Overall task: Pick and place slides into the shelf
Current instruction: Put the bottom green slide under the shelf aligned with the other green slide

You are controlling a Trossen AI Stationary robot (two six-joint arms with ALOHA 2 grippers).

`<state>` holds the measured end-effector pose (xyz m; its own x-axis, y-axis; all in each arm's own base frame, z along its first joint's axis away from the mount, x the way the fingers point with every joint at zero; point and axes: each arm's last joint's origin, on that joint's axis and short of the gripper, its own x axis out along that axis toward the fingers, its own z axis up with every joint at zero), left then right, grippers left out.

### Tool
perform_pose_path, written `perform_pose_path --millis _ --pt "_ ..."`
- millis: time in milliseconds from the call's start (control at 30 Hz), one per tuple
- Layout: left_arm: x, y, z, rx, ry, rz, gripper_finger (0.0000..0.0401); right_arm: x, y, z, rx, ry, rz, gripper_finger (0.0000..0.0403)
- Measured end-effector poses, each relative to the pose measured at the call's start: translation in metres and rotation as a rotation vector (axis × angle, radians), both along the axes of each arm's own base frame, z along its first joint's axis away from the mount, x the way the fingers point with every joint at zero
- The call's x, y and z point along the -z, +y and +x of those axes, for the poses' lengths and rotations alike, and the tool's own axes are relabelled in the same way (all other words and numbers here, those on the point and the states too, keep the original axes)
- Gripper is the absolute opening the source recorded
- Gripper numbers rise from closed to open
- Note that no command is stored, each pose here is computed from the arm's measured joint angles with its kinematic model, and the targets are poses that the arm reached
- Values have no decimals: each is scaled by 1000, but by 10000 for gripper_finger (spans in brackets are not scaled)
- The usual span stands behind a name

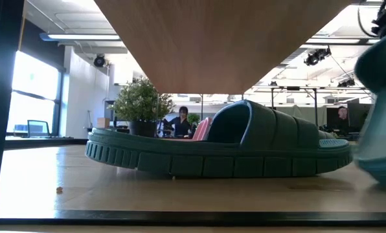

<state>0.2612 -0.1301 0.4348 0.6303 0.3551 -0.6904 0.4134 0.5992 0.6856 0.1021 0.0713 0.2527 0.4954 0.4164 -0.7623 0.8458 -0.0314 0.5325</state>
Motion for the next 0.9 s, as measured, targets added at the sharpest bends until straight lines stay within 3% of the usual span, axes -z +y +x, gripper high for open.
perform_pose_path --millis 367,533,733,900 --pt "1 1 -2 -6 23 5 175 24 39 16 18 41 -56 7" --pt "6 2 -8 -52 92 -76 175 36 53 27 19 48 -107 7" --pt "29 -7 -14 -29 259 -272 175 52 64 36 7 100 -160 7" --pt "70 -16 -23 -108 391 -270 175 61 69 41 6 119 -193 7"
